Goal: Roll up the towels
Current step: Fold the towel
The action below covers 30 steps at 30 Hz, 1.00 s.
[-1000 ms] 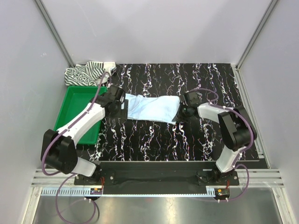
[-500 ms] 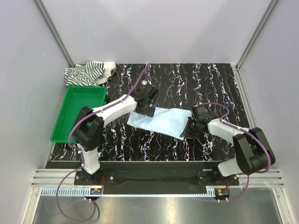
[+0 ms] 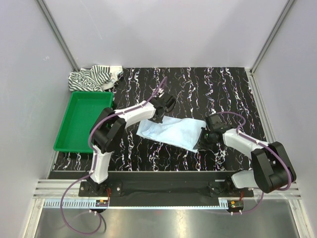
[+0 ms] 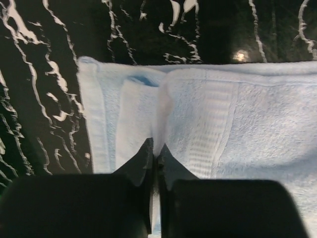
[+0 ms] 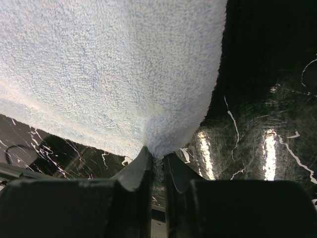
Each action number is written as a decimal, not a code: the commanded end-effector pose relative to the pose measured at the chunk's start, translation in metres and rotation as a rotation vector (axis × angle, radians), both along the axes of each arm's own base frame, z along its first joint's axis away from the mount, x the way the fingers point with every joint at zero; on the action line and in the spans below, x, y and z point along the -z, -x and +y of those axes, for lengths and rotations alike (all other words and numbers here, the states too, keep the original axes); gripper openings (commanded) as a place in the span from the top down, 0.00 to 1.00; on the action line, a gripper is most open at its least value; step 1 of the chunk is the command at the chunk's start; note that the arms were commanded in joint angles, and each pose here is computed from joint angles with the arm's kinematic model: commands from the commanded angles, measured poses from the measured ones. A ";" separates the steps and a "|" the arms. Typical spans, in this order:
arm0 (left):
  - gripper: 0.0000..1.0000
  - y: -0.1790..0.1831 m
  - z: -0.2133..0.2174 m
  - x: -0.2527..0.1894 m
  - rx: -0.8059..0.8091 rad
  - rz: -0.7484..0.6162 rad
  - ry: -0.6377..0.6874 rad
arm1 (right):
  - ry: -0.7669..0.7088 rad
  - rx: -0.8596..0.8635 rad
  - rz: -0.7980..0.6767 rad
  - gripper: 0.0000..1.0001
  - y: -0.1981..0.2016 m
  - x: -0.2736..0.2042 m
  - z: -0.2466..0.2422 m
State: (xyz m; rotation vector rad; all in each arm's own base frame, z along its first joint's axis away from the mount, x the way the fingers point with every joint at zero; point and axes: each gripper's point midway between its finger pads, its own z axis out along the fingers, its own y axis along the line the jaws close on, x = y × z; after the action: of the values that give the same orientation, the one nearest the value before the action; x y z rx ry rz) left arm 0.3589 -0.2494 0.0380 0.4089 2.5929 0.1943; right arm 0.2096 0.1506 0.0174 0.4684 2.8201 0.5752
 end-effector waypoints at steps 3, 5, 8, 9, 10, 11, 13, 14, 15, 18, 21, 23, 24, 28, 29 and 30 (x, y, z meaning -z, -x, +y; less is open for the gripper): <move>1.00 -0.037 0.026 -0.031 -0.072 -0.123 0.013 | 0.015 0.019 0.012 1.00 0.006 0.000 -0.004; 1.00 -0.044 0.033 -0.031 -0.070 -0.125 0.002 | 0.020 0.024 0.013 1.00 0.006 0.001 -0.006; 1.00 -0.049 0.041 -0.026 -0.078 -0.126 -0.024 | 0.021 0.024 0.016 1.00 0.006 0.002 -0.005; 1.00 -0.052 0.043 -0.025 -0.084 -0.130 -0.021 | 0.021 0.023 0.021 1.00 0.007 0.002 -0.005; 0.99 -0.053 0.043 -0.022 -0.087 -0.121 -0.007 | 0.020 0.025 0.019 1.00 0.006 0.002 -0.005; 0.91 -0.053 0.043 -0.021 -0.087 -0.114 -0.001 | 0.019 0.024 0.021 1.00 0.007 0.002 -0.005; 0.66 -0.053 0.041 -0.016 -0.081 -0.103 0.009 | 0.021 0.023 0.020 1.00 0.007 0.002 -0.005; 0.39 -0.052 0.041 -0.015 -0.078 -0.098 0.010 | 0.019 0.024 0.021 1.00 0.007 0.002 -0.005; 0.23 -0.051 0.041 -0.015 -0.081 -0.097 0.011 | 0.022 0.026 0.025 0.99 0.007 0.003 -0.006; 0.05 -0.043 0.047 -0.018 -0.106 -0.090 0.007 | 0.023 0.024 0.022 0.69 0.007 0.003 -0.005; 0.04 -0.032 0.060 -0.042 -0.161 -0.135 0.019 | 0.027 0.027 0.019 0.37 0.006 0.001 -0.006; 0.05 -0.023 0.067 -0.069 -0.206 -0.186 0.063 | 0.025 0.027 0.009 0.32 0.005 -0.002 -0.005; 0.06 -0.013 0.073 -0.076 -0.217 -0.197 0.081 | 0.032 0.030 0.013 0.30 0.006 -0.003 -0.007; 0.08 0.017 0.083 -0.072 -0.272 -0.159 0.122 | 0.038 0.043 -0.025 0.29 0.003 -0.021 -0.010; 0.08 0.022 0.084 -0.071 -0.279 -0.160 0.129 | 0.039 0.047 -0.046 0.30 -0.001 -0.029 -0.010; 0.09 0.027 0.084 -0.078 -0.282 -0.175 0.155 | 0.062 0.057 -0.051 0.32 0.001 -0.033 -0.015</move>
State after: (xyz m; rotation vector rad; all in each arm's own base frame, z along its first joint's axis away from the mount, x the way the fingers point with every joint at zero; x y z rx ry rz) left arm 0.3453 -0.1706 0.1078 0.0732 2.4906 0.1498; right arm 0.2008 0.1445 0.0271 0.5148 2.8207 0.5425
